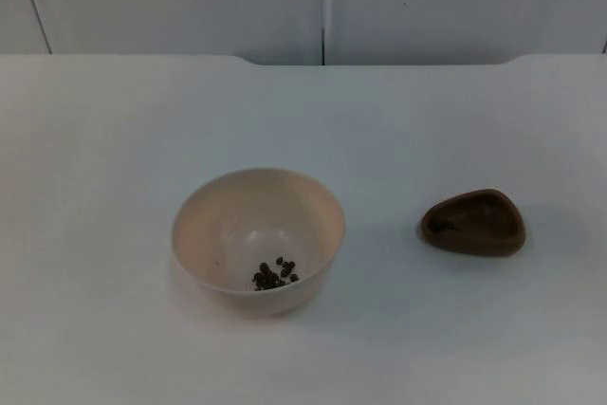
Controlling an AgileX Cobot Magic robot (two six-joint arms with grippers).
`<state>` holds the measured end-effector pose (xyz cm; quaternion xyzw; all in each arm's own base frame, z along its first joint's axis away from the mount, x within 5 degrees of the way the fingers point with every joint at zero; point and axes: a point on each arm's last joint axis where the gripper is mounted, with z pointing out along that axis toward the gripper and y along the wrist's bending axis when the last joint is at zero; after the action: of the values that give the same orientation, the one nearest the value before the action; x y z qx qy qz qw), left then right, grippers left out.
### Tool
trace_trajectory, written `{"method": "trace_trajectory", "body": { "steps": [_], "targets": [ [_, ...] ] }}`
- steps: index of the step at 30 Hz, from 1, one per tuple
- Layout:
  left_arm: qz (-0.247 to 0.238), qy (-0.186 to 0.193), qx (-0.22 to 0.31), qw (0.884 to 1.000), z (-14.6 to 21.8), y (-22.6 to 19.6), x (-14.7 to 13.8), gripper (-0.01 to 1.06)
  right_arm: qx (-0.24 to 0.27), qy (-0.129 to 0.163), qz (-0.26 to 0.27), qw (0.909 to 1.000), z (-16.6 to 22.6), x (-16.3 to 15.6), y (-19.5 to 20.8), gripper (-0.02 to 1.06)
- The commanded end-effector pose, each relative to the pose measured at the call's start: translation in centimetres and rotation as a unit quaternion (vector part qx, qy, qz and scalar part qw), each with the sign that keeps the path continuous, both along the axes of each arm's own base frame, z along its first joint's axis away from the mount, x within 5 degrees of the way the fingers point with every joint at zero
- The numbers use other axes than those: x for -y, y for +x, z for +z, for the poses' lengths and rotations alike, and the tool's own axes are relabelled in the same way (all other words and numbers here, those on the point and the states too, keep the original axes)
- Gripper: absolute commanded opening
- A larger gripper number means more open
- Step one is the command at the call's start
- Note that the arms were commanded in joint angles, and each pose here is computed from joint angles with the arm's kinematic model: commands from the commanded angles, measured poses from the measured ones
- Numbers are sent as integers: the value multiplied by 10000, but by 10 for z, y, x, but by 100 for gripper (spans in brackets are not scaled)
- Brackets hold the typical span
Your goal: Pick up the bowl with the left hand and pour the coffee beans from the cup into the bowl with the right hand.
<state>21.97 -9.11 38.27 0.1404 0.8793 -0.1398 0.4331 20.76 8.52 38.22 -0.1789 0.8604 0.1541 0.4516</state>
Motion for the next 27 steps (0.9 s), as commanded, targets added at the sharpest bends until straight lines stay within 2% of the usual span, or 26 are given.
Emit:
{"method": "trace_trajectory", "body": {
  "steps": [1, 12, 20, 27],
  "targets": [
    [-25, 5, 4, 10000, 4, -7, -2, 88, 6, -42, 10, 10000, -5, 4, -10, 71],
    [-248, 156, 46, 9996, 19, -42, -14, 88, 110, 6, 7, 9999, -30, 21, -64, 71],
    [-305, 127, 251, 9991, 30, -72, -24, 88, 509, 135, 6, 9986, -38, 34, -103, 71],
    [-255, 50, 493, 9984, 4, -106, -38, 88, 850, 240, 32, 9961, -43, 43, -132, 71]
  ]
}}
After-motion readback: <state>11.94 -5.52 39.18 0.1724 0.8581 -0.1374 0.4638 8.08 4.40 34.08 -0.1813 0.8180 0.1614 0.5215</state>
